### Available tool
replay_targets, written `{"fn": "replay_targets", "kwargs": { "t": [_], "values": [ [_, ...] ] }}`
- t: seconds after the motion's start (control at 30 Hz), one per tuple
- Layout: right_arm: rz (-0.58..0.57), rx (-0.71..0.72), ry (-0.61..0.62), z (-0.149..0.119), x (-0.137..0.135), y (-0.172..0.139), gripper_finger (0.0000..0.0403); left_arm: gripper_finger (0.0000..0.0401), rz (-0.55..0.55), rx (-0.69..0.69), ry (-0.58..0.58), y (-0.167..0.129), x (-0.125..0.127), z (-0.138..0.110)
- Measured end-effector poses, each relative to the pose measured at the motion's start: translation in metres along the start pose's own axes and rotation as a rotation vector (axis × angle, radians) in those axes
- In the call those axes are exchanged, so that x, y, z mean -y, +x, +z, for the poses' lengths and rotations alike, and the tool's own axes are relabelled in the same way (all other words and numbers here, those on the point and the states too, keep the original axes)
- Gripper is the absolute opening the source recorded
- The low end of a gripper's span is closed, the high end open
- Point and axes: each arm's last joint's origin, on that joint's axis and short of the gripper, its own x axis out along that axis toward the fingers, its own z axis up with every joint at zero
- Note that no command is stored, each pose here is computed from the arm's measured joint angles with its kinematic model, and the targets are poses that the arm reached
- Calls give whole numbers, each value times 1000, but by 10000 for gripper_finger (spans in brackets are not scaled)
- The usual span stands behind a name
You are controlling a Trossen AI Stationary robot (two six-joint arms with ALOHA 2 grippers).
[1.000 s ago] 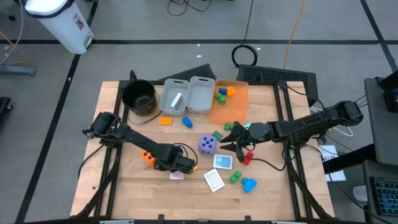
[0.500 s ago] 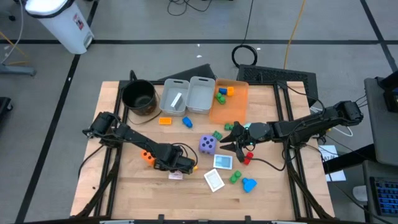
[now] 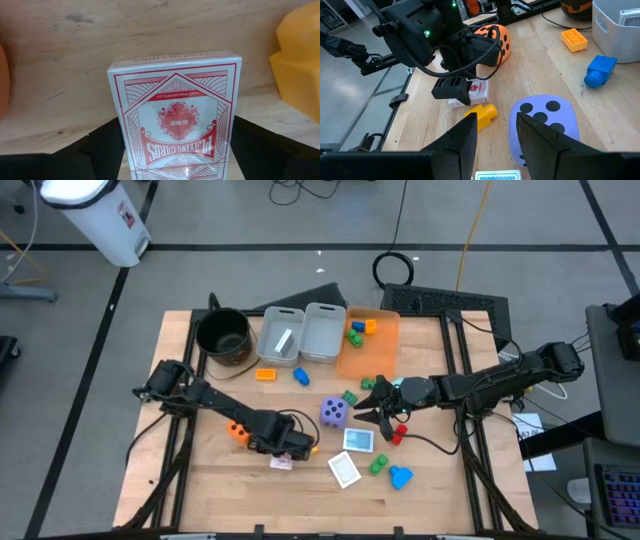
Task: Pick & Place Toys
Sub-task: Put the red deck of cards into the left gray bin
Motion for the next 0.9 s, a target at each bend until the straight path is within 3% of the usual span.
{"fn": "replay_targets", "kwargs": {
  "t": [0.2, 0.37, 0.73, 0.9],
  "values": [
    [0, 0, 0, 0, 0, 0, 132, 304, -19, -6, 48, -6, 7, 1],
    [0, 0, 0, 0, 0, 0, 132, 327, -74, -10, 111, -19, 20, 4],
    [1, 1, 0, 0, 0, 0, 132, 304, -142, 5, 227, -48, 39, 15],
    [3, 4, 8, 0, 0, 0, 132, 325, -213, 23, 282, -67, 51, 23]
  ]
}}
